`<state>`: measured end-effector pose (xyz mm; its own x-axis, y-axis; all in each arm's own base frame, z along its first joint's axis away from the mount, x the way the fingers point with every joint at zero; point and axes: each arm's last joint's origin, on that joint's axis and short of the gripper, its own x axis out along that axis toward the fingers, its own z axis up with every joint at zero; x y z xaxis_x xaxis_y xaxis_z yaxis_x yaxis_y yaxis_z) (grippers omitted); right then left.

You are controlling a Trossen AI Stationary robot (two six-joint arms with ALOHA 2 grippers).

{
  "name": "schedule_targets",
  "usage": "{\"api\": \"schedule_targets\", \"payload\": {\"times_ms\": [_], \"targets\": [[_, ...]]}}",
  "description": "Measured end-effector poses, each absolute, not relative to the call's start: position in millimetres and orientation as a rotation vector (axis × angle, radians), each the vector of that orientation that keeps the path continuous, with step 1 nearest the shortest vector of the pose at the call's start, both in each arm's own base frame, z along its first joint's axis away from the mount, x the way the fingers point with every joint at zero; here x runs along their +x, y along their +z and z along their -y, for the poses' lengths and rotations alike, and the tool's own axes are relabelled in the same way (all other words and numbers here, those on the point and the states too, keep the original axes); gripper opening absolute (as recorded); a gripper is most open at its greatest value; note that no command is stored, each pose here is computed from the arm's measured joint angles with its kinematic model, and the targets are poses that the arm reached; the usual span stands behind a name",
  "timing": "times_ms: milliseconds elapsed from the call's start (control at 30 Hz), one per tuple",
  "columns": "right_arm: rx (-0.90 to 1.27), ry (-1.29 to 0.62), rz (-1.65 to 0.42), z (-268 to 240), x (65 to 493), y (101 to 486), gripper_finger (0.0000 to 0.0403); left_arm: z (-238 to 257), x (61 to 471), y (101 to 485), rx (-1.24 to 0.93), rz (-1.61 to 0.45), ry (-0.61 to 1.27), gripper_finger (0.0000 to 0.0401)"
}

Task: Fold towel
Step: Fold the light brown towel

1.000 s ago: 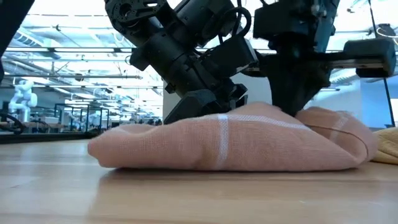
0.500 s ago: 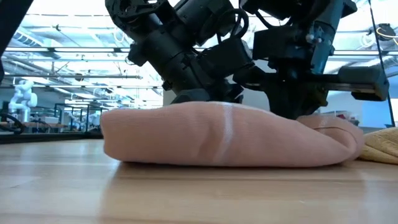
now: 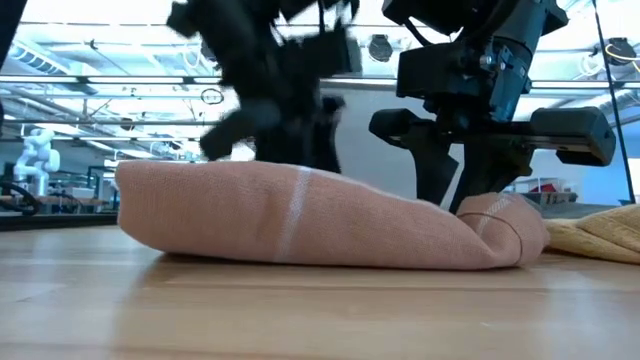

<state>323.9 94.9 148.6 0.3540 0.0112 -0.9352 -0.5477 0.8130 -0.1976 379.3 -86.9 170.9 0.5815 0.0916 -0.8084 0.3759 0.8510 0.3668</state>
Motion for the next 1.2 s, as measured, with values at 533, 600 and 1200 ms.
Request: {"api": "schedule_targets", "payload": {"times_ms": [533,600,1200], "targets": [[-0.517,0.397,-1.142,-96.2,324.1,151.4,0.0116,90.5,339.4,178.0,0.175,-1.300,-0.305,0.0163],[-0.517,0.397,-1.142,-96.2,324.1,151.5,0.0116,92.1,332.5,177.1,0.188,-1.363,-0.273,0.0163],[-0.498,0.383,-1.145,-96.4,324.0,151.7,0.0116,131.7,320.6,175.2,0.618,-1.289,-0.275,0.0163]]}}
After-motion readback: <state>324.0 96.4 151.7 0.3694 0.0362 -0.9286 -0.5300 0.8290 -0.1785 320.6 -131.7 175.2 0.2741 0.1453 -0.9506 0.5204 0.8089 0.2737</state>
